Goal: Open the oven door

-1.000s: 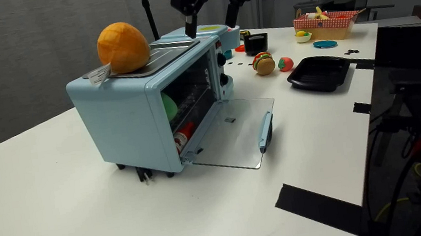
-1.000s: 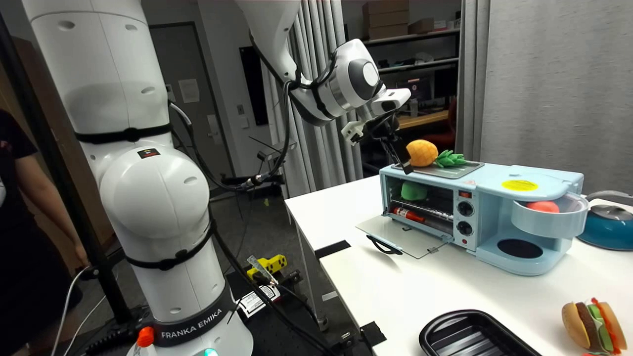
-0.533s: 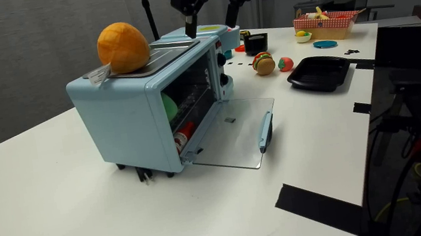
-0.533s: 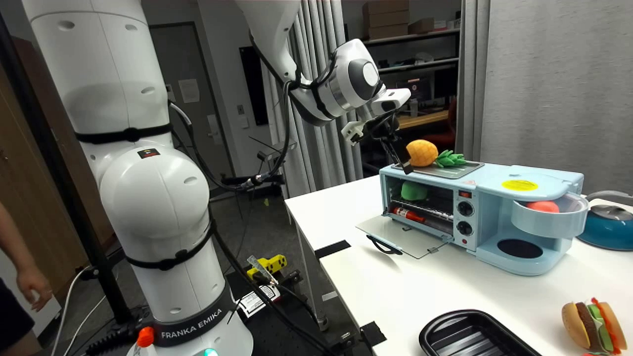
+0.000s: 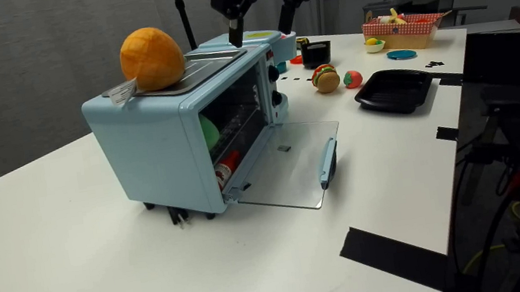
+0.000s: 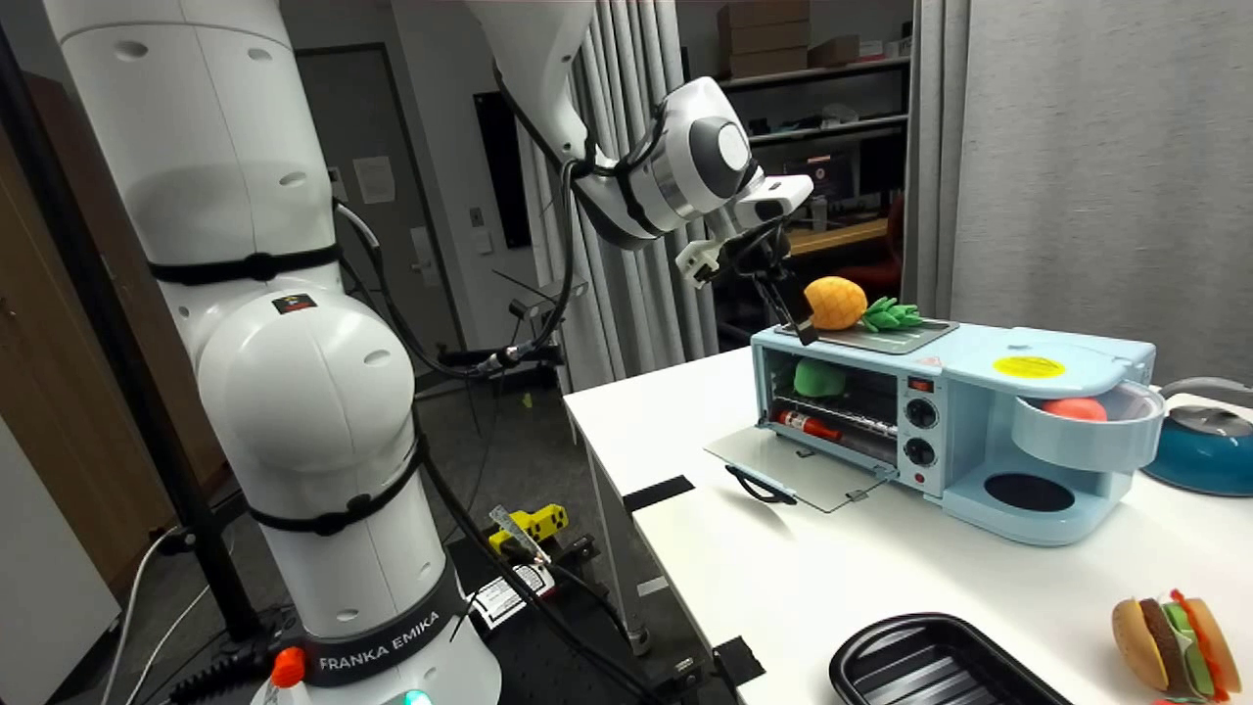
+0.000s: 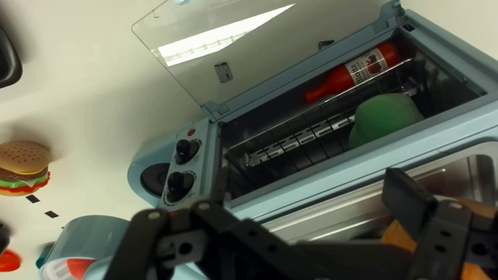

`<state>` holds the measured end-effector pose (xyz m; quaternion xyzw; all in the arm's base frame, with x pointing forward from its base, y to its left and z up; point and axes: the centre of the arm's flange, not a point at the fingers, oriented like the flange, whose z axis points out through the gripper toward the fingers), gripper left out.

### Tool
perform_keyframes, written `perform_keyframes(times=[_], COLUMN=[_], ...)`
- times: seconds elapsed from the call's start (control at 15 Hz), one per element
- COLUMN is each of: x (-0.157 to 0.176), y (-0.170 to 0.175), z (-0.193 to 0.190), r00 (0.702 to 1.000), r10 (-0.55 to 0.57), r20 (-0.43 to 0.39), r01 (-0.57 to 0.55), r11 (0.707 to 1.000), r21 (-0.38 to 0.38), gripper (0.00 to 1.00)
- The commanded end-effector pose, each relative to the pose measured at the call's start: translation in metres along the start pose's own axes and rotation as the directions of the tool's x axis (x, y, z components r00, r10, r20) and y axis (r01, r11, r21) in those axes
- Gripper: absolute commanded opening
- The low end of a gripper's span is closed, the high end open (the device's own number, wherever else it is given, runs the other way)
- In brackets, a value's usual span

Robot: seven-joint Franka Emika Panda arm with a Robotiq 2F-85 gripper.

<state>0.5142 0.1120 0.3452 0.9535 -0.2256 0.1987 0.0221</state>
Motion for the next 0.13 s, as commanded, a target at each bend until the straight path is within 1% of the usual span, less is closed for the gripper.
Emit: perform_keyframes(times=[0.0, 0.07], x=[0.0000, 0.0000], y=[0.0000, 0.0000], z=[0.0000, 0.0000], r00=[1.000, 1.000], r10=[0.000, 0.000], r20=[0.000, 0.000], r01=[0.000, 0.000], r11=[1.000, 1.000], r21=[0.000, 0.000], gripper=[1.00, 1.00])
